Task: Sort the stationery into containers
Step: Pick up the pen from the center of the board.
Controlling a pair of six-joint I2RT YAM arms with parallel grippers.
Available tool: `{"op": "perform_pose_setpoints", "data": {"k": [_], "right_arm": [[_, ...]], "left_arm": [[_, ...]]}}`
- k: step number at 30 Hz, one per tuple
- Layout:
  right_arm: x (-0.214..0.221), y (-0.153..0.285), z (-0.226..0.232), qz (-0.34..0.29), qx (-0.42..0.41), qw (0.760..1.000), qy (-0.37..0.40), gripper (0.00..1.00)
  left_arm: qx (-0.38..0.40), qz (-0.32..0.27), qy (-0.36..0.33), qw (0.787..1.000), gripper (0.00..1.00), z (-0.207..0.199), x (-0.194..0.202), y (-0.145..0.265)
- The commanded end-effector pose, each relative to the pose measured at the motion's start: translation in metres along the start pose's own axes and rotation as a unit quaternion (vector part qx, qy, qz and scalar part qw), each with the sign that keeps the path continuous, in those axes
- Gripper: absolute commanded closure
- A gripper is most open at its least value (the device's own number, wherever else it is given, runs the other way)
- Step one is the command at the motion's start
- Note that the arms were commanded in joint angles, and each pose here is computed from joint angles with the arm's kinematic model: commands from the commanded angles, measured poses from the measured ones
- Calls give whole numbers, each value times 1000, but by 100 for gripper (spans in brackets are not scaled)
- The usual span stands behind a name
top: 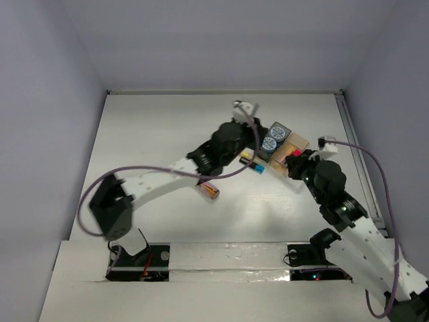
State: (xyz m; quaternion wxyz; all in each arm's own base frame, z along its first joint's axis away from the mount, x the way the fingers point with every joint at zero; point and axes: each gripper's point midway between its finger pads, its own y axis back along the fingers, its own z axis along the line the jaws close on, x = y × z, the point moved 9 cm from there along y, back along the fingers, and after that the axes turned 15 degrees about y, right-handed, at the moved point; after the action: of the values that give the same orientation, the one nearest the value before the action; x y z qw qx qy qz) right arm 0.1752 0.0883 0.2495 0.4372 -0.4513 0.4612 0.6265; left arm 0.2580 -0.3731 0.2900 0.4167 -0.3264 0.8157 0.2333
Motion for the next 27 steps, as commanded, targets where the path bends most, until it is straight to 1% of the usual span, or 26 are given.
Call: {"op": "perform_pose_setpoints", "data": {"k": [1,2,3,4,5,6,7,8,10,11,12,13,14,15,18,19,20,22,25,27], "right_arm": [[9,-26,18,45,-73,995,48,100],[6,-32,24,55,-89,993,53,100],[19,-44,31,95,-118,986,64,100],[22,-50,36,110,-132,982,79,100],[25,-57,37,126,-132,979,86,100],[18,-65,41,131,-132,978,92,99],[33,-75,42,171,-131,970,113,98],[36,-81,43,182,-129,967,121,92],[43,-97,47,214,-137,957,139,81],[46,-102,50,221,-152,953,144,73],[50,-106,51,232,-158,948,150,62],[44,-113,55,231,-162,946,158,57],[55,-122,56,255,-167,938,166,52],[58,-126,59,262,-183,932,171,47],[69,-143,68,292,-224,908,198,44],[73,-145,67,304,-225,902,210,43],[67,-152,69,303,-220,902,217,41],[76,-158,66,327,-217,890,234,40],[77,-167,68,336,-215,885,238,40],[74,-173,68,334,-202,888,244,40]], "left_arm": [[18,-137,60,989,81,-1,-50,70],[28,-162,80,983,86,-2,-65,97],[9,-166,84,982,88,6,-61,108],[-13,-150,82,985,90,23,-43,118],[-10,-163,92,982,92,25,-49,137],[-21,-163,102,981,93,33,-43,146],[-50,-143,96,984,93,51,-21,153],[-48,-152,104,982,93,55,-23,167],[-78,-135,97,983,93,73,-7,178],[-83,-132,95,983,93,77,-4,182],[-83,-134,96,983,93,79,-5,191],[-87,-129,92,984,92,84,1,195],[-85,-131,91,984,91,85,1,198],[-78,-140,91,983,89,84,-2,204],[-80,-157,72,982,87,89,-4,211],[-84,-158,66,982,86,92,-2,212],[-87,-161,60,981,86,94,-1,213],[-84,-173,59,980,85,96,-1,214],[-69,-184,52,979,84,94,-3,215],[-62,-189,46,979,83,94,-4,216]]}}
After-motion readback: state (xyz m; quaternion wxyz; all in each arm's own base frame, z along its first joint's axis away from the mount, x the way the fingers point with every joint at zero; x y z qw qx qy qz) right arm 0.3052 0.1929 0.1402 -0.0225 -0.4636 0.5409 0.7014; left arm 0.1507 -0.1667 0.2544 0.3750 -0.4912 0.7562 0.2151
